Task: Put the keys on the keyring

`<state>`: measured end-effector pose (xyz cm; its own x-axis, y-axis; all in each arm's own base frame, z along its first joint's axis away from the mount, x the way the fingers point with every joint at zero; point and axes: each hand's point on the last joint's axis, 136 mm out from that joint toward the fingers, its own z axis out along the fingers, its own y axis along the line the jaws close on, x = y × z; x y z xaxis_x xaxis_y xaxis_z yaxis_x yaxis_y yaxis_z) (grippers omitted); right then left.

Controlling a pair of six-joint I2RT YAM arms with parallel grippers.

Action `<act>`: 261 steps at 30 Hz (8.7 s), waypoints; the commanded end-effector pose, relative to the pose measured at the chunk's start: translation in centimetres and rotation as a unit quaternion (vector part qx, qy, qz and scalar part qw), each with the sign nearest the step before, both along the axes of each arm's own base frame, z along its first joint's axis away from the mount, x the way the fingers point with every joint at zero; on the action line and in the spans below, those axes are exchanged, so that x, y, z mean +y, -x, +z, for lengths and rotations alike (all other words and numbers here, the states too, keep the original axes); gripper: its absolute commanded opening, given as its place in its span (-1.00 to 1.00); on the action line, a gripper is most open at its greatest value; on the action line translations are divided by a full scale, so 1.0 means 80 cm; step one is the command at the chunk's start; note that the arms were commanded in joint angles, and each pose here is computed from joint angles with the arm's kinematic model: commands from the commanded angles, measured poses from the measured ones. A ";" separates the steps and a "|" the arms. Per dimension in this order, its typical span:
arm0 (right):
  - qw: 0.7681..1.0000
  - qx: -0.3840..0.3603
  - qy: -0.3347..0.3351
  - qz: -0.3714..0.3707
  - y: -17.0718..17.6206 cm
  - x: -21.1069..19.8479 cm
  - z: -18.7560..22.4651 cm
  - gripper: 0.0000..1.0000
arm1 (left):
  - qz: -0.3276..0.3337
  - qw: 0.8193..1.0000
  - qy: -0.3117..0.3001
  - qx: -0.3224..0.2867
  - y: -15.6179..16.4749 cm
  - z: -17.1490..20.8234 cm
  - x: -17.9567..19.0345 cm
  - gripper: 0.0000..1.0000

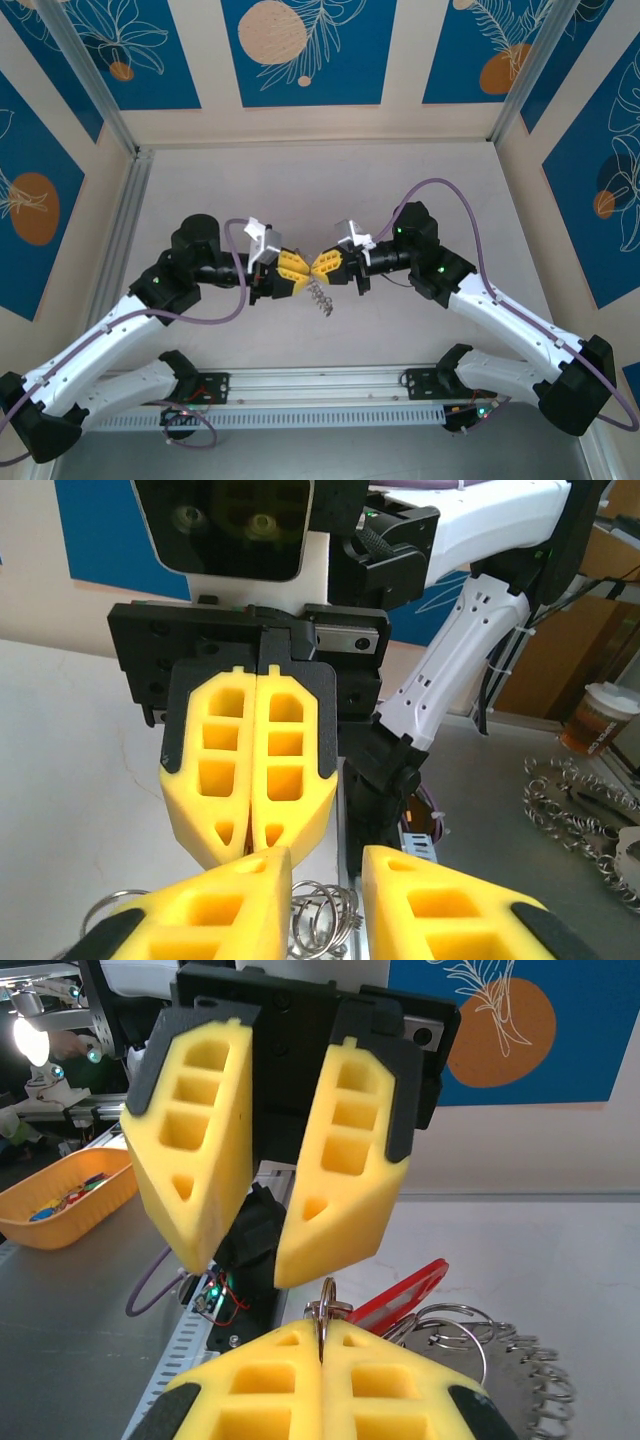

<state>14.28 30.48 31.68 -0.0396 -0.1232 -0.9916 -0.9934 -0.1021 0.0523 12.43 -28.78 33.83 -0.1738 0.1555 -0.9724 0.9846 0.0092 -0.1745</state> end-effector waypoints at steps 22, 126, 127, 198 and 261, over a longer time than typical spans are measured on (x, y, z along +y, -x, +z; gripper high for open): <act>0.999 -0.028 -0.022 0.032 0.024 -0.010 0.039 -1.00 | 0.031 0.997 -0.034 -0.060 -0.003 0.005 0.011 -0.69; 0.999 0.003 -0.014 0.047 0.031 -0.007 0.054 -1.00 | -0.007 0.978 -0.125 -0.166 0.029 0.021 0.012 -1.00; 0.999 0.006 -0.015 0.045 0.029 -0.008 0.056 -1.00 | -0.003 0.977 -0.128 -0.173 0.029 0.020 0.013 -1.00; 0.991 0.063 -0.113 -0.007 0.004 -0.026 0.117 -1.00 | 0.163 0.893 -0.180 -0.380 -0.011 0.011 0.001 -1.00; 0.992 0.039 -0.108 0.052 0.022 -0.017 0.094 -1.00 | 0.118 0.975 -0.051 -0.179 -0.006 0.059 0.001 -0.16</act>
<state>13.20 29.18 37.54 -0.1786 0.0544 -0.9824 -0.9676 -0.1911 0.1653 13.51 -28.73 38.04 0.1361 0.2911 -0.9469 0.9383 0.2689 0.2176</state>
